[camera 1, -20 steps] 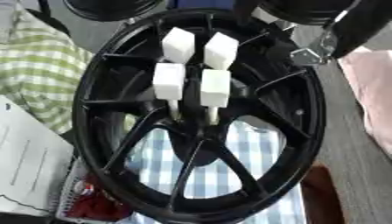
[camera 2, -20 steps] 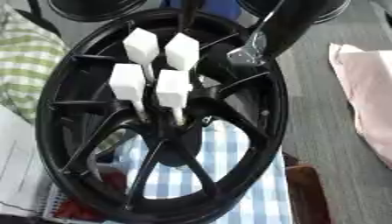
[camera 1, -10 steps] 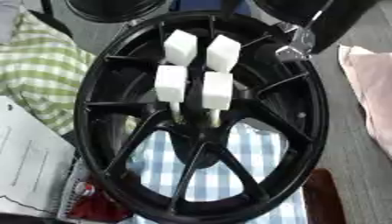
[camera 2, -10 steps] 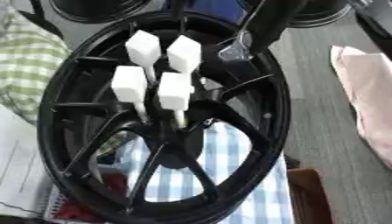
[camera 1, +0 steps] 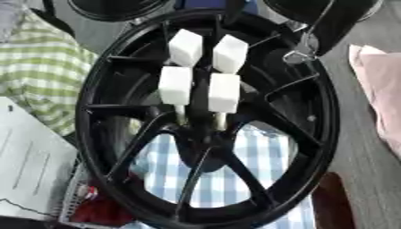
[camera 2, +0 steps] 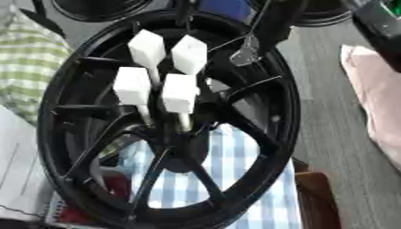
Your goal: Pull the pin out of the wheel hub.
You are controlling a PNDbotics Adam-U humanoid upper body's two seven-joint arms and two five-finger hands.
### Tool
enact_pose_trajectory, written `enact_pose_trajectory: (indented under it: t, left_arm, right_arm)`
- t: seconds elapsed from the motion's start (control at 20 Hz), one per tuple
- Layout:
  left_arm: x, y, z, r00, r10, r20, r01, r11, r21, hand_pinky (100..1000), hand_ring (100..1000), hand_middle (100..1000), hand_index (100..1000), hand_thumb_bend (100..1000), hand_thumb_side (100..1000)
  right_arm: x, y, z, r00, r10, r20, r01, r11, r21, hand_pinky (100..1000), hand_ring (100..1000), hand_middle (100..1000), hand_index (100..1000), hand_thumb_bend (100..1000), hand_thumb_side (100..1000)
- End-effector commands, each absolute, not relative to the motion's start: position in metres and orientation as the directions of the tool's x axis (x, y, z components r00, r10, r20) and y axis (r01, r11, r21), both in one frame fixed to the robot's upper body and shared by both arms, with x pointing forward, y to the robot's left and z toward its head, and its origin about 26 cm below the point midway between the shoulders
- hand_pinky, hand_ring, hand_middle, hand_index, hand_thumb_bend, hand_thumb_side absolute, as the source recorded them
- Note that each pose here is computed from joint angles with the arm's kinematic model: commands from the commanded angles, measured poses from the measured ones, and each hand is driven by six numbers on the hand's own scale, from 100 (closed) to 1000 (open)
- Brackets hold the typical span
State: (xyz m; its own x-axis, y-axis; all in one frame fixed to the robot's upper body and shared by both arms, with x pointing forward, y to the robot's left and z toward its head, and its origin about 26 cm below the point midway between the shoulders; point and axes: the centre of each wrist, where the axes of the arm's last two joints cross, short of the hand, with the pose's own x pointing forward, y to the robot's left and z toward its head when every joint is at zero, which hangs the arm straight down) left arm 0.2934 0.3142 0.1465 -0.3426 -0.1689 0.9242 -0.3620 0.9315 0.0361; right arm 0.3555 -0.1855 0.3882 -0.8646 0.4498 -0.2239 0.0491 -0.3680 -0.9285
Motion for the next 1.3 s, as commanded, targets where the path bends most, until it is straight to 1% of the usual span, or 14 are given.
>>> enact_pose_trajectory:
  t: [0.05,0.2,0.65,0.95,1.25,1.3]
  left_arm:
    - [0.293,0.317,0.156,-0.367,-0.182,0.912,-0.363,0.931,0.039,907,624,627,719,336,717]
    - [0.293,0.316,0.156,-0.369,-0.178,0.912,-0.359,0.932,0.036,907,624,627,720,335,719]
    - [0.293,0.316,0.158,-0.377,-0.171,0.91,-0.357,0.934,0.027,909,624,627,720,333,722]
    - [0.294,0.314,0.16,-0.386,-0.165,0.907,-0.349,0.937,0.022,910,624,627,721,331,724]
    - [0.294,0.313,0.16,-0.39,-0.164,0.906,-0.349,0.937,0.02,911,624,627,721,330,725]
    - [0.294,0.313,0.16,-0.39,-0.164,0.906,-0.349,0.937,0.019,911,624,628,721,329,726]
  right_arm:
    - [0.356,-0.188,0.399,-0.852,0.459,-0.253,0.084,-0.357,-0.93,894,845,864,865,316,259]
    - [0.358,-0.187,0.399,-0.852,0.458,-0.253,0.092,-0.345,-0.934,894,844,863,861,314,246]
    - [0.365,-0.188,0.395,-0.853,0.457,-0.251,0.081,-0.359,-0.93,894,841,861,861,290,261]
    - [0.369,-0.189,0.394,-0.842,0.479,-0.248,0.07,-0.359,-0.931,891,838,856,857,325,251]
    - [0.374,-0.19,0.39,-0.835,0.494,-0.242,0.055,-0.361,-0.931,891,837,852,855,323,243]
    - [0.375,-0.191,0.39,-0.835,0.495,-0.24,0.052,-0.363,-0.93,890,835,839,846,317,242]
